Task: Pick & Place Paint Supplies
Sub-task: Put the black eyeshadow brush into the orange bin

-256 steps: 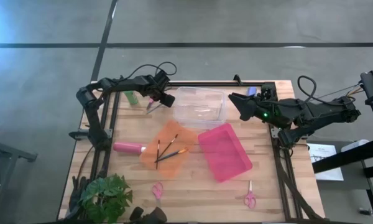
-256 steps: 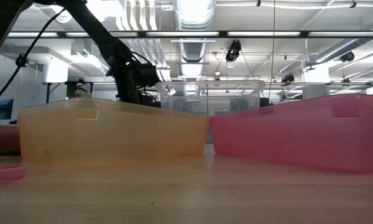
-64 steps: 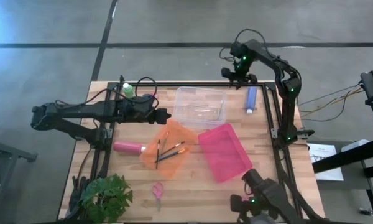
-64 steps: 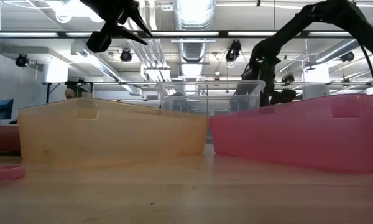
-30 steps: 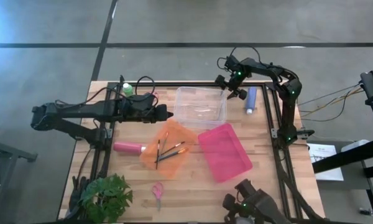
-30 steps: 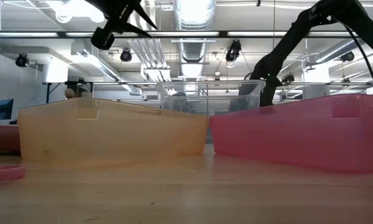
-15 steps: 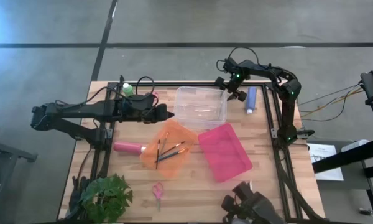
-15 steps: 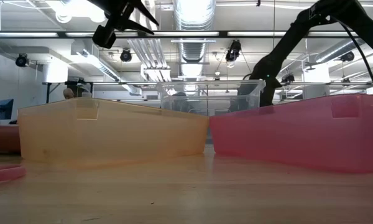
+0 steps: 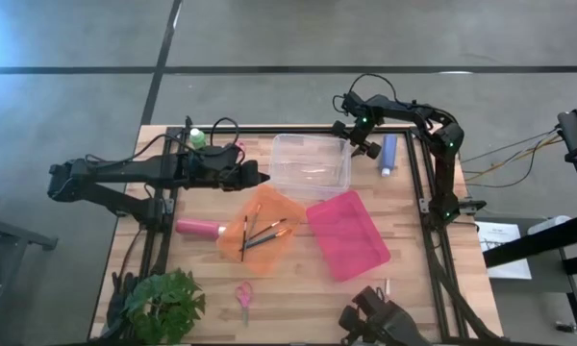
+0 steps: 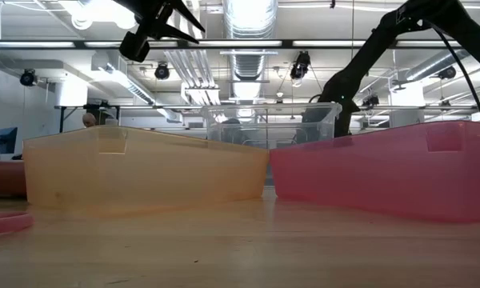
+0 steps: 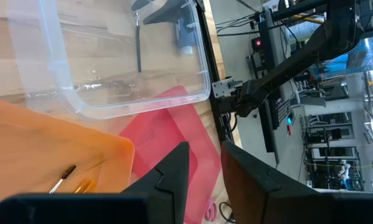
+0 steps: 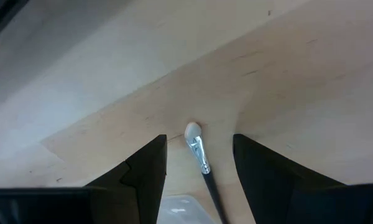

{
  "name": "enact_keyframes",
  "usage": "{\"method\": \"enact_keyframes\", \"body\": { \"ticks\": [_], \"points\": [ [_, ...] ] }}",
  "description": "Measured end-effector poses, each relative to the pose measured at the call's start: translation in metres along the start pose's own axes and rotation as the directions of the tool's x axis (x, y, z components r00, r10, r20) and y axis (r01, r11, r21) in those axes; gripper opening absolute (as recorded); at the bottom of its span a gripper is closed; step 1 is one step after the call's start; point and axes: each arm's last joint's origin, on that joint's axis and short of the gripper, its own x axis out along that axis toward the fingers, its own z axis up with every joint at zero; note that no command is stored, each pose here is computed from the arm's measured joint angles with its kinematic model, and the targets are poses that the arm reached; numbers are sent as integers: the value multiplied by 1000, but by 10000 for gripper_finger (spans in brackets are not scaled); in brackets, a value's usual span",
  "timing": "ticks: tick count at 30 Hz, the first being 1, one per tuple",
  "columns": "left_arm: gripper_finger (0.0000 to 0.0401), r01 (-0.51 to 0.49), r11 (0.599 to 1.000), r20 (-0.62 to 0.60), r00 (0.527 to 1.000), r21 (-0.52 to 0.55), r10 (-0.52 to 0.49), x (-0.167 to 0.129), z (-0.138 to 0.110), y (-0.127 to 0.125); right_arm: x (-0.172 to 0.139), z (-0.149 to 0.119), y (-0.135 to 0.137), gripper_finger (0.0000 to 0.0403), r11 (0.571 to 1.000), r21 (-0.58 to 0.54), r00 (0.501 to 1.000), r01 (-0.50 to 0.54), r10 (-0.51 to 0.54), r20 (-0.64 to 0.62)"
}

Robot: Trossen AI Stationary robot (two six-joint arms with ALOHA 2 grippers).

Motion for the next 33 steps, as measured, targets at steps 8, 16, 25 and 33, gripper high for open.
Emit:
{"method": "enact_keyframes", "body": {
  "ticks": [8,16,25,33],
  "points": [
    [102,14,1000,4,1000,-1,-14,0,0,-1,5,-9,4,178,999,46,998,21,-23,51],
    [102,16,1000,4,1000,9,-16,0,0,-2,7,-9,2,86,998,53,997,41,-44,66],
    [102,15,1000,4,1000,9,-15,0,0,-2,5,-10,6,14,1000,-5,995,21,-20,99],
    [102,26,1000,8,1000,4,-26,0,1,-3,-5,-13,6,11,998,-58,987,24,-14,159]
  ]
}}
